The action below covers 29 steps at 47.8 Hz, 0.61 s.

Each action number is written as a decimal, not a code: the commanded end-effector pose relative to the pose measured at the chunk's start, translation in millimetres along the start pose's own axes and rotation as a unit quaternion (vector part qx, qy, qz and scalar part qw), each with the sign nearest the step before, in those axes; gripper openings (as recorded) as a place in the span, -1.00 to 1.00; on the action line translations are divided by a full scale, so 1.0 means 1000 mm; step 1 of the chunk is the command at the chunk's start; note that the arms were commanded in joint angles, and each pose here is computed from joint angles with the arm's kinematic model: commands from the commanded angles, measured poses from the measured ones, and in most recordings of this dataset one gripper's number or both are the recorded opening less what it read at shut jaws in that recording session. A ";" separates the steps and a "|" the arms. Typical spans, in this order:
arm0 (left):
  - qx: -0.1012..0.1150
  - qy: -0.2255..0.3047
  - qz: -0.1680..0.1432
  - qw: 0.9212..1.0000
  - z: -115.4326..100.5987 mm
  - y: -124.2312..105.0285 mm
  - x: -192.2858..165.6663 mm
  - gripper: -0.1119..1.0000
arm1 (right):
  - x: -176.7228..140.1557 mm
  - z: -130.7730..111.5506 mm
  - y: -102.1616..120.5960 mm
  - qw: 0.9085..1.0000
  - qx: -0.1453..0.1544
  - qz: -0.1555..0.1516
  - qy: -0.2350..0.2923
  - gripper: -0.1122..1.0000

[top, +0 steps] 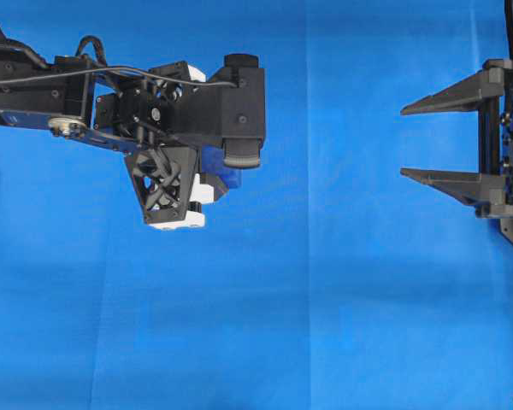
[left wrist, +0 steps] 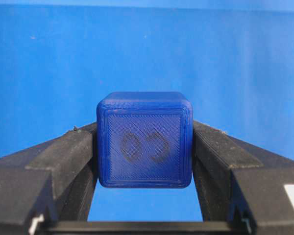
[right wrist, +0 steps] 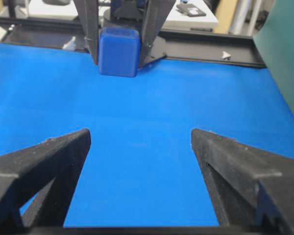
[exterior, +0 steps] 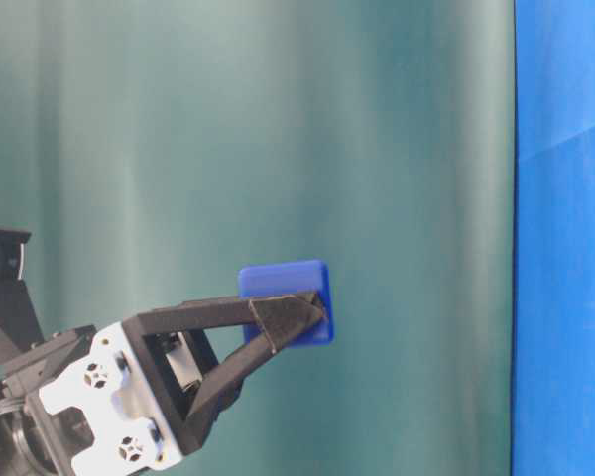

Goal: Handover the blue block to the right arm after grasping it with the left arm, then place it in the designated position.
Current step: 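Raise and rotate the held cube toward the table center with the left gripper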

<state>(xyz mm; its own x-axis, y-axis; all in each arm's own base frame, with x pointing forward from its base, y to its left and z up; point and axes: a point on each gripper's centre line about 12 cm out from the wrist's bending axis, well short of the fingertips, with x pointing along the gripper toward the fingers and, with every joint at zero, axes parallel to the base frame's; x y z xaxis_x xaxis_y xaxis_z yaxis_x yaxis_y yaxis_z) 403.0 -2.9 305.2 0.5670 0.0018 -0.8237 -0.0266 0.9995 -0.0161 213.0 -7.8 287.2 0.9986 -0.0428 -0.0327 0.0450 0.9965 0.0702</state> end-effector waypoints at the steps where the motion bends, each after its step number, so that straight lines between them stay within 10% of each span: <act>1: 0.003 -0.028 -0.001 1.000 0.007 -0.001 -0.019 0.08 | 0.002 0.012 0.000 1.000 0.002 0.000 -0.013 0.93; 14: 0.005 -0.070 -0.003 0.997 0.007 -0.001 -0.021 0.08 | 0.003 0.013 0.001 1.000 0.002 0.000 -0.015 0.93; 29: 0.011 -0.255 -0.010 0.967 -0.009 -0.001 -0.038 0.08 | 0.003 0.016 0.001 1.000 0.000 0.001 -0.018 0.93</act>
<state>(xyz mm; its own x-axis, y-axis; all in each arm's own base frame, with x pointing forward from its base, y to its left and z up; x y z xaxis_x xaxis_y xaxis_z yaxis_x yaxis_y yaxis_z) 384.1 -3.4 316.1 0.8382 -0.0030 -0.5453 -0.0058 0.9999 -0.0145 214.1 -7.8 290.8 0.9987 -0.0425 -0.0280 0.0444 0.9965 0.0703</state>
